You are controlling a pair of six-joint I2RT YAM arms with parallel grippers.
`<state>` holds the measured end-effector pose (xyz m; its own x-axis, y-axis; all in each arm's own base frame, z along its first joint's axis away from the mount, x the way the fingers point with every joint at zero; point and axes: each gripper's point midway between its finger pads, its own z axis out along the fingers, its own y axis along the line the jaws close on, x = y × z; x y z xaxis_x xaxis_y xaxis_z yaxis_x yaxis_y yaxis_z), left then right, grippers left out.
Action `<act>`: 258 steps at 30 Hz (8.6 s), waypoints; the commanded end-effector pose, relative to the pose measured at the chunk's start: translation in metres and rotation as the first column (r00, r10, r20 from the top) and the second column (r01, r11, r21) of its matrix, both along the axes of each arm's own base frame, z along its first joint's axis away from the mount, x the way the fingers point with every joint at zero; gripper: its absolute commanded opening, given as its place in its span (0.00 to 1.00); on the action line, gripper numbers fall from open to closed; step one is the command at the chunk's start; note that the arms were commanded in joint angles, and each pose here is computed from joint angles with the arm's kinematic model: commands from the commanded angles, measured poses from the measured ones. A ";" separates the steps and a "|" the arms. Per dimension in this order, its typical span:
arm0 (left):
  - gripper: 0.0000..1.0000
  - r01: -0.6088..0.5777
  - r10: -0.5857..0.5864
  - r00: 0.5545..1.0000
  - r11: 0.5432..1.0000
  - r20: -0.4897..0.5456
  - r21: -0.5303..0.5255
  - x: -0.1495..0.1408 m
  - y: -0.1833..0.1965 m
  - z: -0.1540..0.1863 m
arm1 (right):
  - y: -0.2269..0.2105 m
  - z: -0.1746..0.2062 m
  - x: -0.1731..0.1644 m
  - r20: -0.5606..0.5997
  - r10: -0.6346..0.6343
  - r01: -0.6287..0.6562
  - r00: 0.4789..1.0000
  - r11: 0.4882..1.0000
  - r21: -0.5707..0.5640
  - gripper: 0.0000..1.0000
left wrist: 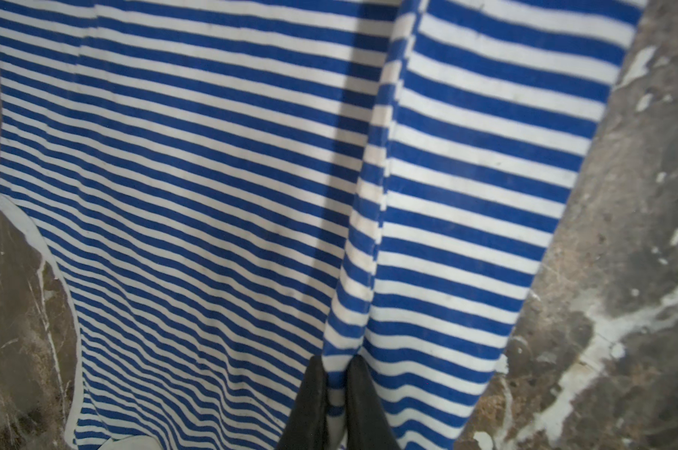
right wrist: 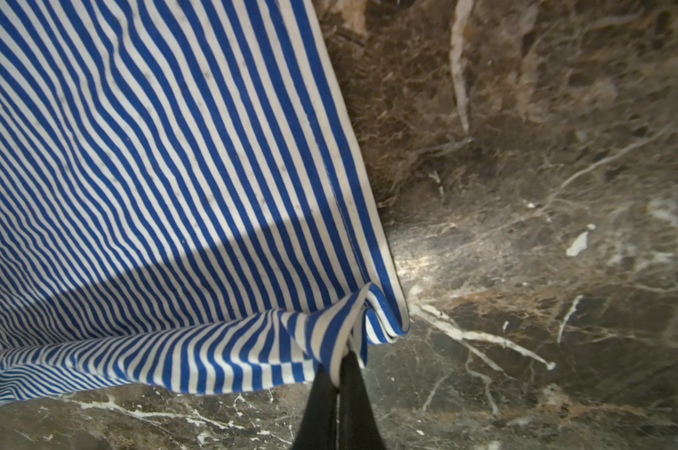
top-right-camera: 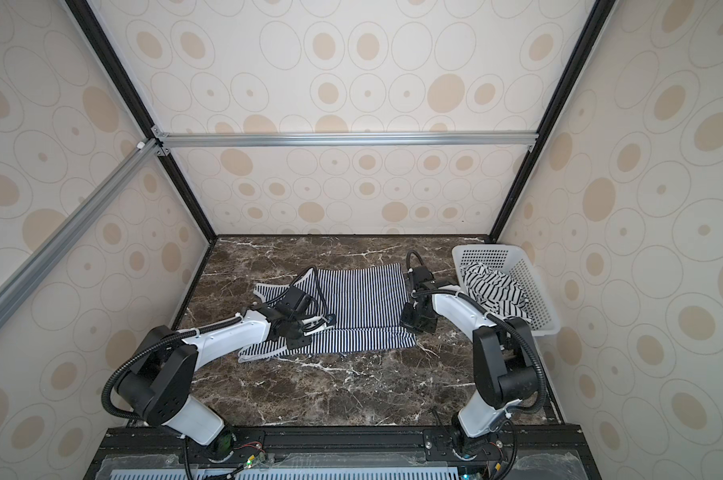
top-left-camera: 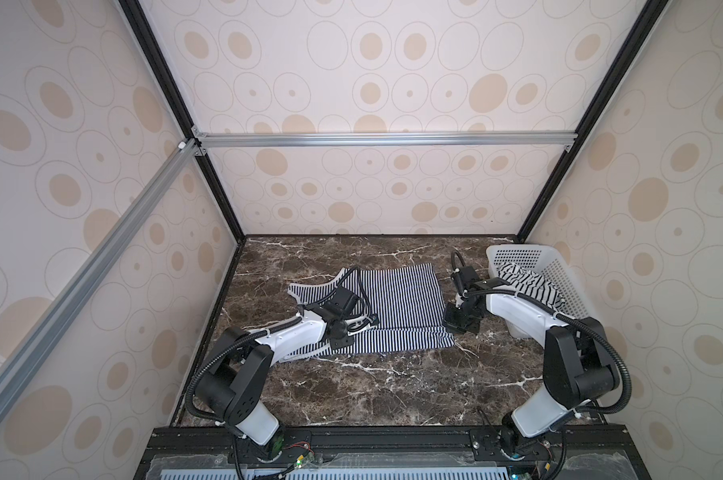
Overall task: Fold and stack tank tops
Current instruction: Fold the tank top at the center of the table, then smooth out the tank top at the center of the table, then move the tank top to the center of the table, then fold the tank top at the center of the table.
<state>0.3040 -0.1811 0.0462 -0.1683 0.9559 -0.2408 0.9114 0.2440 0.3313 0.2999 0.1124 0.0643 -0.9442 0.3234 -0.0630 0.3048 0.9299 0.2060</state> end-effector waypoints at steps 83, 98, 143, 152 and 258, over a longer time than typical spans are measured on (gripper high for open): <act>0.77 -0.290 0.285 0.949 0.957 0.138 0.018 -0.063 0.152 0.008 | 0.018 -0.044 0.000 -0.067 0.034 -0.036 0.997 0.999 -0.032 0.23; 0.81 -0.334 0.335 0.938 0.942 0.087 -0.027 -0.052 0.181 0.005 | 0.017 -0.044 0.000 -0.071 0.041 -0.044 0.997 0.998 -0.037 0.23; 0.44 -0.346 0.324 0.910 0.937 -0.258 -0.044 -0.045 0.208 -0.025 | -0.013 -0.045 0.001 -0.111 0.002 -0.015 0.994 0.992 -0.123 0.23; 0.56 -0.377 0.359 0.917 0.922 -0.176 -0.084 -0.036 0.210 0.010 | -0.004 -0.016 -0.001 -0.051 0.012 -0.016 0.999 0.997 -0.079 0.24; 0.59 -0.516 0.550 0.832 0.714 -0.078 -0.473 0.221 0.045 0.075 | -0.022 -0.001 0.175 0.056 0.002 -0.002 0.998 1.000 0.001 0.56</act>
<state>0.5100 -0.1289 0.1296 -0.5318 0.5459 -0.6475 0.6023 0.7813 0.1640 0.4777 0.0972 0.0785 -0.9249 0.3355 -0.1791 0.2870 0.9247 0.2499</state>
